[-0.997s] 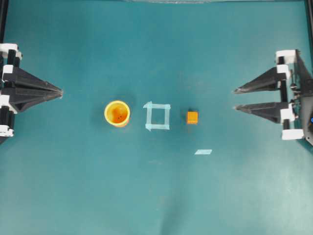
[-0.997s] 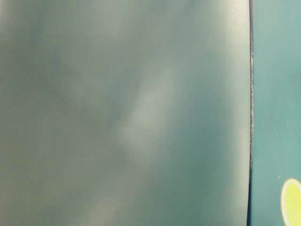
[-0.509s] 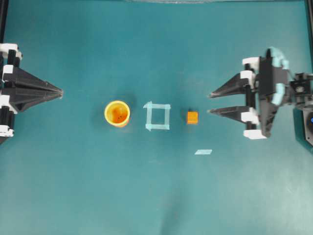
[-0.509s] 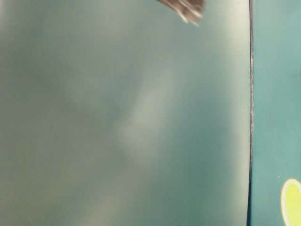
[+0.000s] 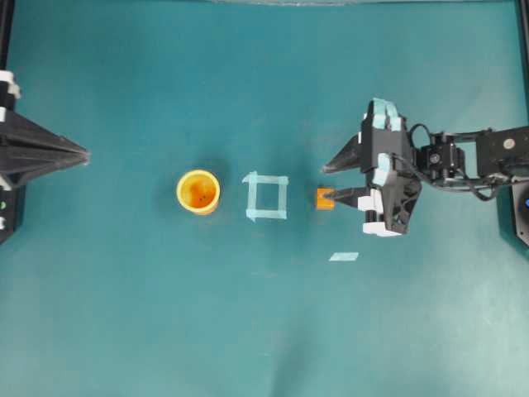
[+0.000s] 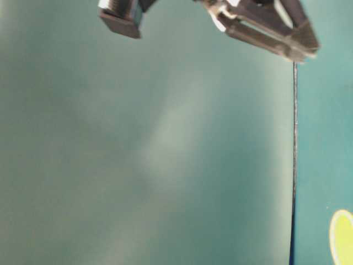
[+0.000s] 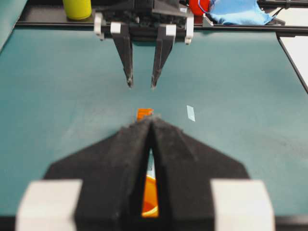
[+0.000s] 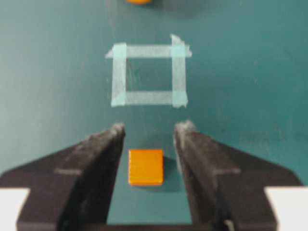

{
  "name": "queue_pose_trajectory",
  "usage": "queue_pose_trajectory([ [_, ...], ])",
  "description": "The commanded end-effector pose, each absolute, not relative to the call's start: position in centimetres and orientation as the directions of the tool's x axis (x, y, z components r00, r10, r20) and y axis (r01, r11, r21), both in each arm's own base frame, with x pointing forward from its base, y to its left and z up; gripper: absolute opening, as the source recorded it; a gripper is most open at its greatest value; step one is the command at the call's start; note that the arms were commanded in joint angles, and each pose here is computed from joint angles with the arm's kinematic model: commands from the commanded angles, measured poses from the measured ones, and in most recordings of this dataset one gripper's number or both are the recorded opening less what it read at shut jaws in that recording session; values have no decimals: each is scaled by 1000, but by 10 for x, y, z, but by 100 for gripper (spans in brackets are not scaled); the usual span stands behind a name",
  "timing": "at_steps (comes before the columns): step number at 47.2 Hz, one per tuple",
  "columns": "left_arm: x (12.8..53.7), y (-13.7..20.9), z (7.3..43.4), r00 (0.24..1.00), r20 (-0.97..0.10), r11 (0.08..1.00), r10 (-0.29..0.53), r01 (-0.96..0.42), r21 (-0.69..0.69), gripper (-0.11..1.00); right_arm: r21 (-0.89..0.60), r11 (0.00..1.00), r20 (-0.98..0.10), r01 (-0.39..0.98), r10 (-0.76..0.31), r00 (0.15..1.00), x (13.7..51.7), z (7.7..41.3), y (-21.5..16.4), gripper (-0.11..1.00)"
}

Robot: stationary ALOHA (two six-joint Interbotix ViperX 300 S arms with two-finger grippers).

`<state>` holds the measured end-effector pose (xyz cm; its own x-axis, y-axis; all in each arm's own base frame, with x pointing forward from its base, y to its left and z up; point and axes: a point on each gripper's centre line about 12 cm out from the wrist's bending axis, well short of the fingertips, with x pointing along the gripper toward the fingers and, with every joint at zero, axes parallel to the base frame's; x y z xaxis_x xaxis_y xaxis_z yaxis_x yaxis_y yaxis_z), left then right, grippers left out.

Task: Move the block to the left with right arm.
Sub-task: 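Reach the right gripper left and close it around the orange cube, then carry the held orange cube left over the tape square toward the yellow cup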

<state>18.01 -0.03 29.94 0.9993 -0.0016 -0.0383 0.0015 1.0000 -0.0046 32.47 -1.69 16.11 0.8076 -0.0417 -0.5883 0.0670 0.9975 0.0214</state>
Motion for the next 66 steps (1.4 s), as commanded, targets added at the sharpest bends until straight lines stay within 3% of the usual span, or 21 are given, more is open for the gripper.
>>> queue_pose_trajectory([
  [1, 177, 0, 313, 1000, -20, 1000, -1, 1, -3, 0, 20, 998, -577, 67, -43, 816, 330, 166, -18, 54],
  [14, 172, 0, 315, 999, -37, 1000, -1, 1, -3, 0, 24, 997, -649, 72, -39, 760, 331, 142, -17, 54],
  [49, 172, 0, 315, 999, -38, 1000, -1, 1, -2, 0, 63, 994, -716, 92, -19, 698, 345, 106, -10, 54],
  [57, 172, 0, 315, 999, -38, 1000, -2, 2, -3, 0, 65, 993, -716, 94, -19, 698, 346, 107, -10, 49],
  [62, 172, 0, 315, 999, -38, 1000, -1, 1, -3, 0, 65, 994, -706, 92, -19, 708, 351, 117, -10, 41],
  [66, 172, 0, 316, 999, -37, 1000, -1, 1, -2, 0, 61, 994, -692, 86, -20, 722, 358, 131, -10, 40],
])
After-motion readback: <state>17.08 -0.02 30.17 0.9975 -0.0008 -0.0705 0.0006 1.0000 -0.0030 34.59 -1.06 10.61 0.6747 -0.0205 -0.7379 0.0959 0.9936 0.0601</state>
